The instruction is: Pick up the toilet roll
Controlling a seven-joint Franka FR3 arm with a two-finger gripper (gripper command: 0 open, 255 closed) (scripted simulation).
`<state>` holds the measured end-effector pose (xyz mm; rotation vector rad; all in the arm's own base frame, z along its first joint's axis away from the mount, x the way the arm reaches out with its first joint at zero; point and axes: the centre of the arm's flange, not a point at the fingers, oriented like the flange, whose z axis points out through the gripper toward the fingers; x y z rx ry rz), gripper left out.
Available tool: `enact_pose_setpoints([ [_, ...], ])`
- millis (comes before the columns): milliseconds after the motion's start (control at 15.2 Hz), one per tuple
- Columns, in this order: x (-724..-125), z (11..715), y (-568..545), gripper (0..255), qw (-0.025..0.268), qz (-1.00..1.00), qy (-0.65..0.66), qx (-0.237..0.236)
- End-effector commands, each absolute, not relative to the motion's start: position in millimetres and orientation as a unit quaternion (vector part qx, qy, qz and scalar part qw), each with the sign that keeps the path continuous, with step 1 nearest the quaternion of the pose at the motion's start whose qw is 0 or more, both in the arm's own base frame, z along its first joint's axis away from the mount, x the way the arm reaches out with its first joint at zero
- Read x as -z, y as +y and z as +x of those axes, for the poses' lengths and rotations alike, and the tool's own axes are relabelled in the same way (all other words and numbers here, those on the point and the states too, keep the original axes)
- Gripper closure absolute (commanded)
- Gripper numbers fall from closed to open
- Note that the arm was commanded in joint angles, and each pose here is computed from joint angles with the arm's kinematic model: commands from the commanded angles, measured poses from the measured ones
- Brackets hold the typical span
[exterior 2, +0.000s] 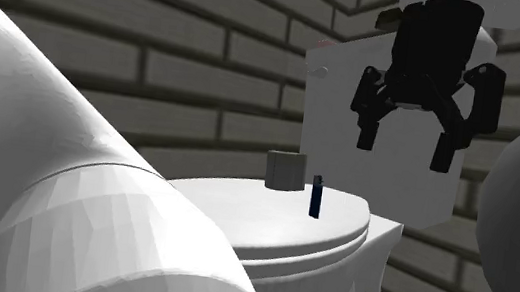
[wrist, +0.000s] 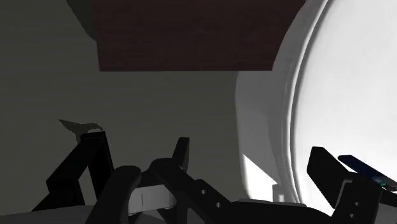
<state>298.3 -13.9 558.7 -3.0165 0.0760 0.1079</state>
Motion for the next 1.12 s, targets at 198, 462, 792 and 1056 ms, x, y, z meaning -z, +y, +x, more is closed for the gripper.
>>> enact_pose_setpoints([
  [198, -558, 314, 23, 0, 0.056, -0.998, 0.029, -0.031],
  [462, -557, 336, 73, 0, 0.049, -0.998, 0.034, -0.025],
  [792, -554, 364, 134, 0, 0.040, -0.998, 0.040, -0.017],
  [1056, -552, 388, 183, 0, 0.032, -0.998, 0.045, -0.011],
])
